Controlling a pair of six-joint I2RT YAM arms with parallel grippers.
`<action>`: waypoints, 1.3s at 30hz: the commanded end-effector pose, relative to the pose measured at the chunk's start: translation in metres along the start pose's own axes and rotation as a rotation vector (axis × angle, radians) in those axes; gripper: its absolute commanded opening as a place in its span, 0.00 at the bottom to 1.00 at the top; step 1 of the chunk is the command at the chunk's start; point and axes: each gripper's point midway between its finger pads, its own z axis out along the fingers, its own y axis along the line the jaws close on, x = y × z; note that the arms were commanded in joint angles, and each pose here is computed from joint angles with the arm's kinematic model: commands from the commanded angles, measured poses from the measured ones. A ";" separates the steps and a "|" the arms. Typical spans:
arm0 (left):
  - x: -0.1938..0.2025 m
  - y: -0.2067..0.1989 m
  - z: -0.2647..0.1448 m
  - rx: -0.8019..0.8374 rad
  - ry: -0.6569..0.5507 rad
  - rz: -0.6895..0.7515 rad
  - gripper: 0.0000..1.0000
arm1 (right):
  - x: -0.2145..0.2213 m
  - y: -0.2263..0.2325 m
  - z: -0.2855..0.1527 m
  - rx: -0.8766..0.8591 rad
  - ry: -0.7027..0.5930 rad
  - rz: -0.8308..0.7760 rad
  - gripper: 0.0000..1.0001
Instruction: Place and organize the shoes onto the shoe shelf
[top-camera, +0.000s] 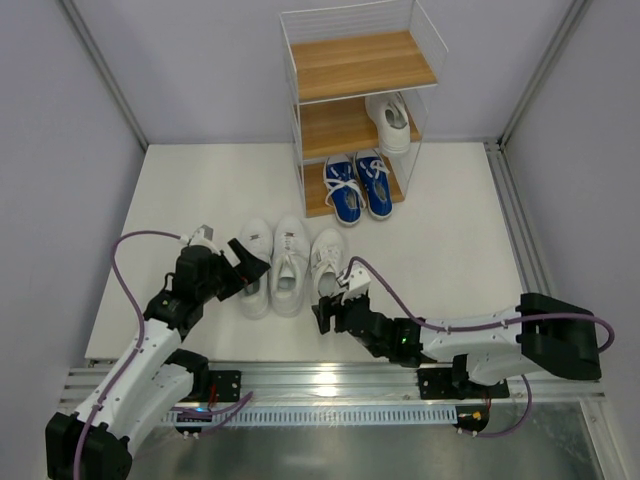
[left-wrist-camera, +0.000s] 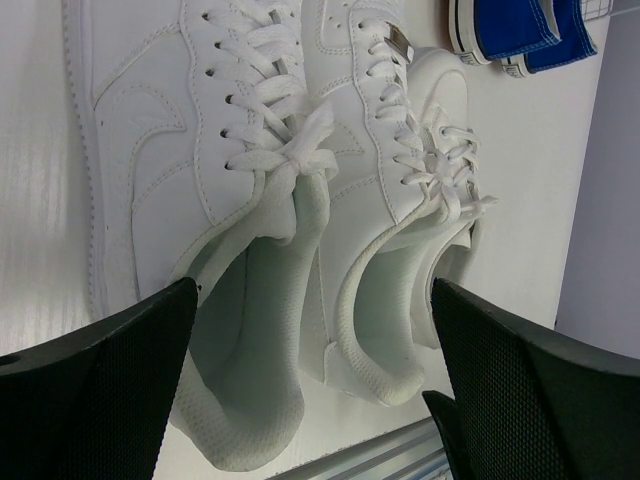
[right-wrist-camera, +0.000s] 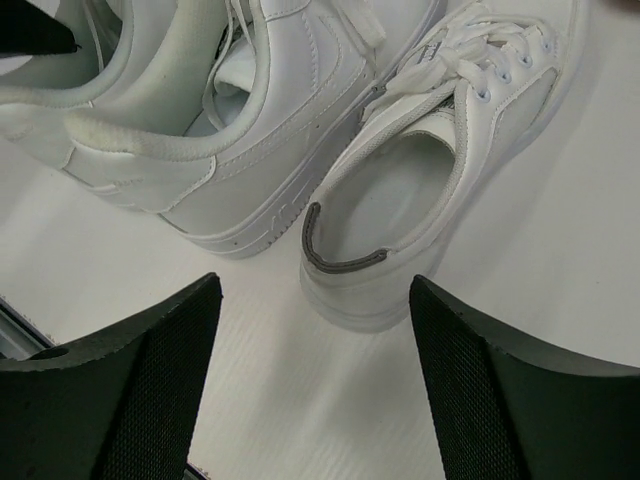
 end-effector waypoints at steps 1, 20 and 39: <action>-0.007 0.005 -0.002 -0.027 -0.028 0.030 0.99 | -0.035 0.019 0.007 0.057 -0.115 0.188 0.78; -0.003 0.008 0.001 -0.032 -0.015 0.027 1.00 | 0.032 -0.025 0.042 0.445 -0.017 0.218 0.61; -0.003 0.006 0.005 -0.023 -0.004 0.020 1.00 | 0.009 -0.085 0.010 0.243 0.163 -0.032 0.66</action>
